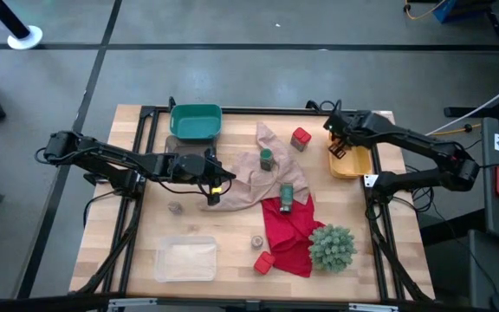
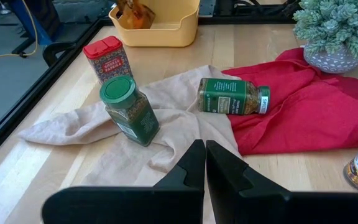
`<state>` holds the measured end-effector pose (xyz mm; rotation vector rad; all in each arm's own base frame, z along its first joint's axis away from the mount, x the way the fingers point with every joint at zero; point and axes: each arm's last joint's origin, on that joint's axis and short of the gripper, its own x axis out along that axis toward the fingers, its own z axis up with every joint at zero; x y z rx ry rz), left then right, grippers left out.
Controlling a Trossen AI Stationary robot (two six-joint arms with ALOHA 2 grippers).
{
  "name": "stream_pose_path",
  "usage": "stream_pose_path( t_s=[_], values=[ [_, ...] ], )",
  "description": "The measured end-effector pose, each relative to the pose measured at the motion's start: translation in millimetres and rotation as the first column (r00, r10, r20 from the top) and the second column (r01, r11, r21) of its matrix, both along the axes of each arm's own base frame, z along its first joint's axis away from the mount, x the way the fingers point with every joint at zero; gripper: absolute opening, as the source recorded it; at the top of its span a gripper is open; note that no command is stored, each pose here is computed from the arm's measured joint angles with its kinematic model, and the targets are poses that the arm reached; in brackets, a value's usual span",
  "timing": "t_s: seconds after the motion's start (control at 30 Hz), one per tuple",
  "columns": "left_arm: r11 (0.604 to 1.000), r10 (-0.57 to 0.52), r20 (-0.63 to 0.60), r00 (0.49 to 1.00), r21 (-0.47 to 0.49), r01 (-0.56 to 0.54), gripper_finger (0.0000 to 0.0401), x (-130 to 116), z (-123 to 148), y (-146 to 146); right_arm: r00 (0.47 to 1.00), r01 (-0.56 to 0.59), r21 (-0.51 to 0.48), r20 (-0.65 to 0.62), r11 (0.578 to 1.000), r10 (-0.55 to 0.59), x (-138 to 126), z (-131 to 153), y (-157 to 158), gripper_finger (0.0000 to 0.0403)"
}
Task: Sort spices by type
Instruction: Put the orange seasoning bag into the yellow bin
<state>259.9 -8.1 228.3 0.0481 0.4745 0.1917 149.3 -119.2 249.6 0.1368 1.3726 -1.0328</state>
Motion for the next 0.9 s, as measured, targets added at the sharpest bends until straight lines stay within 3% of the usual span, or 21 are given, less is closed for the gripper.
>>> stream_pose_path(
  t_s=[0.2,0.9],
  values=[
    [1.000,0.000,0.000,1.000,0.000,0.000,0.0000,0,0,0,1.000,0.006,-0.049,-0.022,0.999,-0.007,0,-6,-1,0.0003],
    [1.000,0.000,0.000,1.000,0.000,0.000,0.0000,0,0,0,1.000,0.003,-0.029,-0.026,1.000,-0.004,-2,-20,0,0.0016]
  ],
)
